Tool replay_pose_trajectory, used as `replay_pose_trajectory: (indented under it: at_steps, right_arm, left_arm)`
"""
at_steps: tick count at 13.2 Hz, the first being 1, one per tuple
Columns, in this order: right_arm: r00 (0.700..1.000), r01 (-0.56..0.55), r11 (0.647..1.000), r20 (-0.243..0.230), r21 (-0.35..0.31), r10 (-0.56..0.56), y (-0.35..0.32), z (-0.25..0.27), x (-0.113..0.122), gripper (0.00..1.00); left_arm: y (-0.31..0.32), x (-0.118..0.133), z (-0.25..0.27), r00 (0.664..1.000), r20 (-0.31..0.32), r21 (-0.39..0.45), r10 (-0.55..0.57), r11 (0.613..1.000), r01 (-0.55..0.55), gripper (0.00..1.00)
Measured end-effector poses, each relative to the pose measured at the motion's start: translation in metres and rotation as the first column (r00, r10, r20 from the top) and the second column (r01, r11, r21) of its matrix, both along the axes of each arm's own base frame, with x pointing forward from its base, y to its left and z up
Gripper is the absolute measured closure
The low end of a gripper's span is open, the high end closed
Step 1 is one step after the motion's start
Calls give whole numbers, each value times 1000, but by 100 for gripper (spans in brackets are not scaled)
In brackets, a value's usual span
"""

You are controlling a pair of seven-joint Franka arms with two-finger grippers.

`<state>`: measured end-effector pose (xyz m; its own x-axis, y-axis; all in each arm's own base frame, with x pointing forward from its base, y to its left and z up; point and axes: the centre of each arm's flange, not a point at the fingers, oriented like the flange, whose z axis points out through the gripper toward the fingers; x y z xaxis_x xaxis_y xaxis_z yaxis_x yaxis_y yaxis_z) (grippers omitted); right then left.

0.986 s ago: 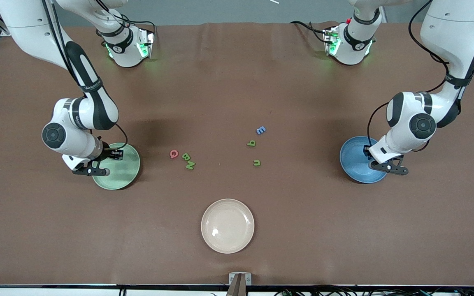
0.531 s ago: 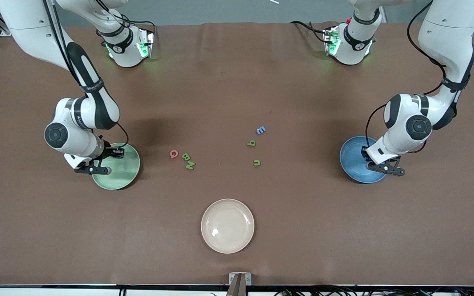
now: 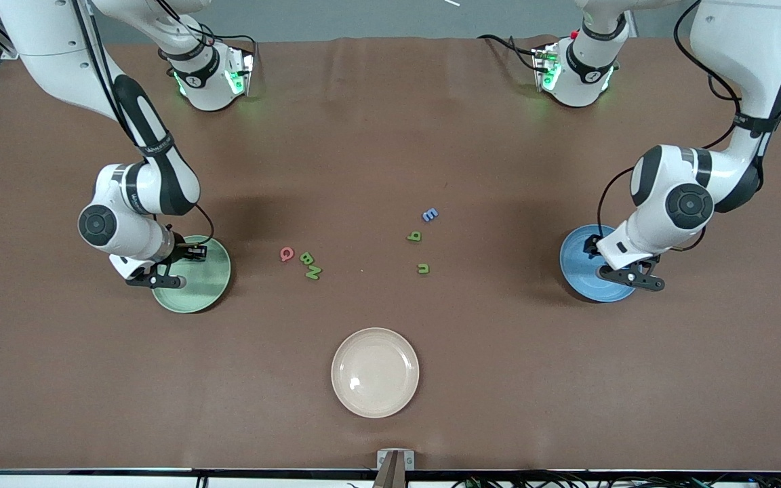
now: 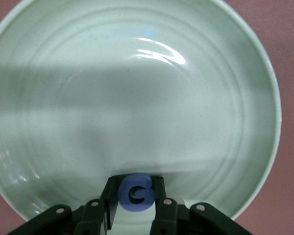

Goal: Sort upper and lower case letters into plates
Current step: 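Open the left gripper over the blue plate while the right gripper releases the G, then move the left gripper to the green c while the right gripper reaches the pink o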

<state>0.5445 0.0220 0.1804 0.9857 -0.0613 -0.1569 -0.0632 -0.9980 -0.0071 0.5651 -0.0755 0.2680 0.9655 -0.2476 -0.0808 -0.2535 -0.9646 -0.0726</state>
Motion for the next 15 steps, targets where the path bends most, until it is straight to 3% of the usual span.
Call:
replay_pose_trajectory:
  at_steps: [3,6,8,11,15]
  right_arm:
    - [1000,0,1000,1,0,0,0,0,0,56]
    - [1000,6,1000,11,4,-6,2,10,8,24]
    - [999,37,999,11,9,-37,18,35,24,4]
    - [995,98,995,34,4,-98,76,71,42,0]
    - [985,155,988,83,2,-154,147,67,31,0]
  left_arm:
    - [-94,-9,26,988,33,-31,150,988,-149,0]
    - [-185,-25,24,964,34,-70,263,963,-260,0]
    - [-240,-24,19,946,27,-104,322,943,-317,0]
    - [-297,-18,-7,920,-12,-132,392,911,-390,0]
    - [-332,-8,-48,901,-14,-116,434,894,-433,0]
